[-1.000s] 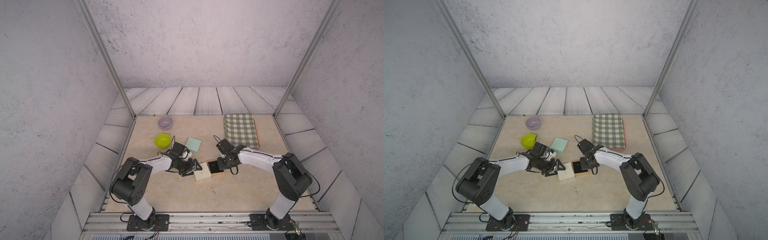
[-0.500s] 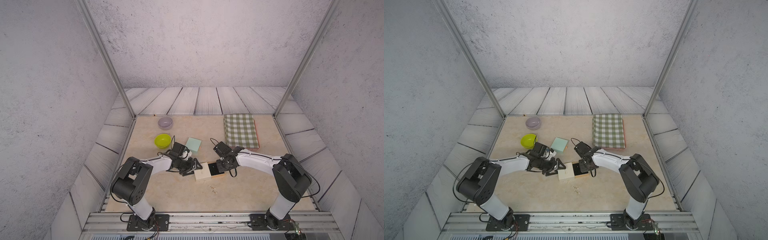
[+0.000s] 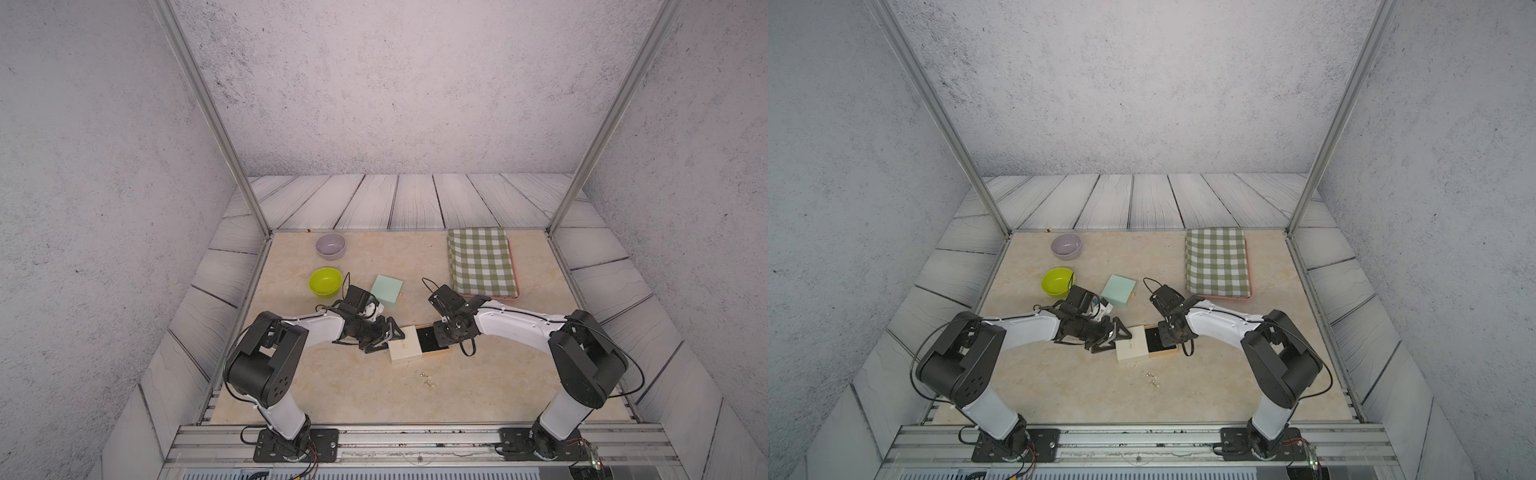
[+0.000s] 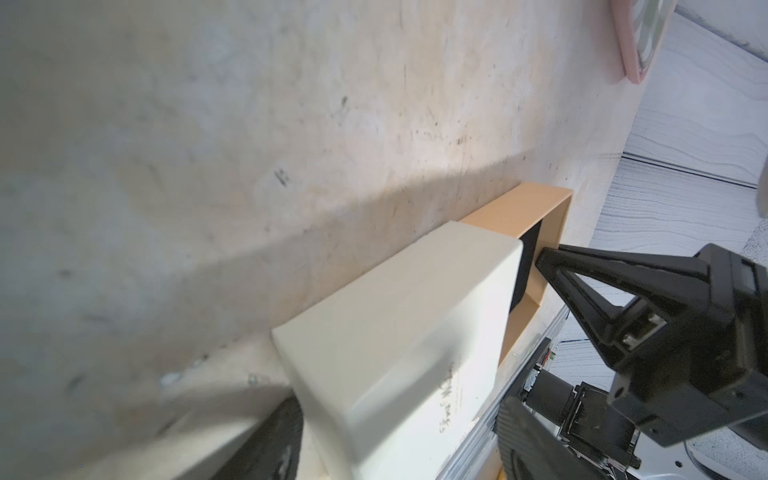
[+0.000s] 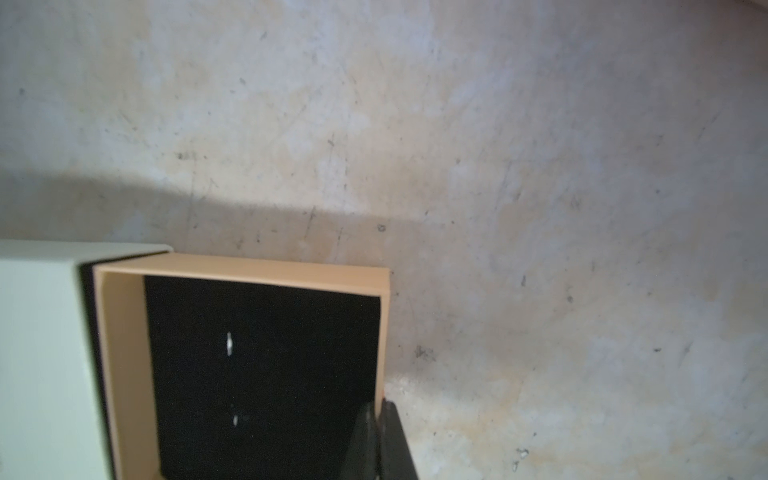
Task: Place the earrings into the drawer-style jewelry box
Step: Adjust the drawer in the jewelry box.
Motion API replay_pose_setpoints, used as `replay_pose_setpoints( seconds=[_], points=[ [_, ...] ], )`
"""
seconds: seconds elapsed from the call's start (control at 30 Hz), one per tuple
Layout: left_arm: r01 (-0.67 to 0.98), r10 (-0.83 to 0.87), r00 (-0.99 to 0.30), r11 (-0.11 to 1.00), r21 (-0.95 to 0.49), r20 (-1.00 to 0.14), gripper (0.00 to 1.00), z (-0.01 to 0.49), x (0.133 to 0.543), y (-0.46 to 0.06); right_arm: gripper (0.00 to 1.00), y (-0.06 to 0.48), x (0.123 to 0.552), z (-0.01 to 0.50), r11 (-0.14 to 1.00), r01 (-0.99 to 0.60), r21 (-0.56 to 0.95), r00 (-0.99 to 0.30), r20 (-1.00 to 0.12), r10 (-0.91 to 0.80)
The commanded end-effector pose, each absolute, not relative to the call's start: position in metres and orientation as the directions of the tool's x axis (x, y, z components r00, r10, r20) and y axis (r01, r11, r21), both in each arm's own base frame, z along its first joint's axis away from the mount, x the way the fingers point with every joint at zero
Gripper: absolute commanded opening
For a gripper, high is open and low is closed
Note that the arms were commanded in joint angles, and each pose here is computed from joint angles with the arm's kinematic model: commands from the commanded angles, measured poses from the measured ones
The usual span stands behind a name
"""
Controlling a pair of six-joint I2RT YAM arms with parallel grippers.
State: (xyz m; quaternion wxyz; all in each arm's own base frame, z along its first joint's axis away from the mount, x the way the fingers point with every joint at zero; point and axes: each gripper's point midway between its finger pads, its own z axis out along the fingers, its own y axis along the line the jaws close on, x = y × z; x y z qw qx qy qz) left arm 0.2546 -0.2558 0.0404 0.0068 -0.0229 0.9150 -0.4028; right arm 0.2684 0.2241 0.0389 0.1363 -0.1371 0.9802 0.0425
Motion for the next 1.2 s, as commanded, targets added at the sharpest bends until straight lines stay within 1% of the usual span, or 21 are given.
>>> replay_pose_setpoints(
  seconds=[0.0, 0.1, 0.17, 0.3, 0.47, 0.73, 0.8, 0.83, 0.9, 0.93, 1.17],
  points=[
    [-0.034, -0.030, -0.999, 0.669, -0.742, 0.019, 0.77, 0.034, 0.251, -0.259, 0.00, 0.249, 0.264, 0.044, 0.939, -0.320, 0.123, -0.916, -0.293, -0.274],
    [-0.033, -0.028, -0.999, 0.669, -0.742, 0.020, 0.77, 0.034, 0.250, -0.259, 0.00, 0.247, 0.264, 0.041, 0.955, -0.264, 0.134, -0.934, -0.283, -0.218],
    [-0.034, -0.027, -0.999, 0.672, -0.740, 0.022, 0.77, 0.033, 0.249, -0.258, 0.00, 0.252, 0.262, 0.040, 0.953, -0.262, 0.153, -0.936, -0.279, -0.213],
    [-0.033, -0.025, -0.999, 0.671, -0.740, 0.021, 0.77, 0.032, 0.250, -0.259, 0.00, 0.252, 0.263, 0.038, 0.964, -0.233, 0.132, -0.942, -0.278, -0.189],
    [-0.034, -0.022, -0.999, 0.670, -0.742, 0.026, 0.77, 0.032, 0.251, -0.260, 0.00, 0.260, 0.261, 0.034, 0.958, -0.254, 0.134, -0.941, -0.263, -0.213],
    [-0.028, -0.020, -1.000, 0.676, -0.737, 0.019, 0.77, 0.033, 0.252, -0.259, 0.01, 0.257, 0.260, 0.045, 0.954, -0.268, 0.136, -0.932, -0.288, -0.220],
    [-0.025, -0.019, -1.000, 0.685, -0.728, 0.016, 0.77, 0.032, 0.252, -0.256, 0.08, 0.258, 0.261, 0.049, 0.953, -0.271, 0.138, -0.929, -0.297, -0.221],
    [-0.022, -0.020, -1.000, 0.689, -0.724, 0.011, 0.77, 0.032, 0.254, -0.254, 0.14, 0.258, 0.261, 0.053, 0.951, -0.274, 0.140, -0.927, -0.301, -0.223],
    [-0.022, -0.025, -1.000, 0.695, -0.719, 0.006, 0.77, 0.032, 0.256, -0.250, 0.23, 0.256, 0.262, 0.058, 0.952, -0.275, 0.132, -0.924, -0.311, -0.224],
    [-0.024, -0.029, -1.000, 0.696, -0.718, 0.006, 0.77, 0.032, 0.258, -0.249, 0.25, 0.254, 0.262, 0.060, 0.953, -0.274, 0.129, -0.922, -0.317, -0.222],
    [-0.032, -0.047, -0.999, 0.718, -0.695, -0.003, 0.77, 0.031, 0.263, -0.234, 0.26, 0.249, 0.261, 0.063, 0.955, -0.269, 0.122, -0.919, -0.329, -0.217]
  ],
)
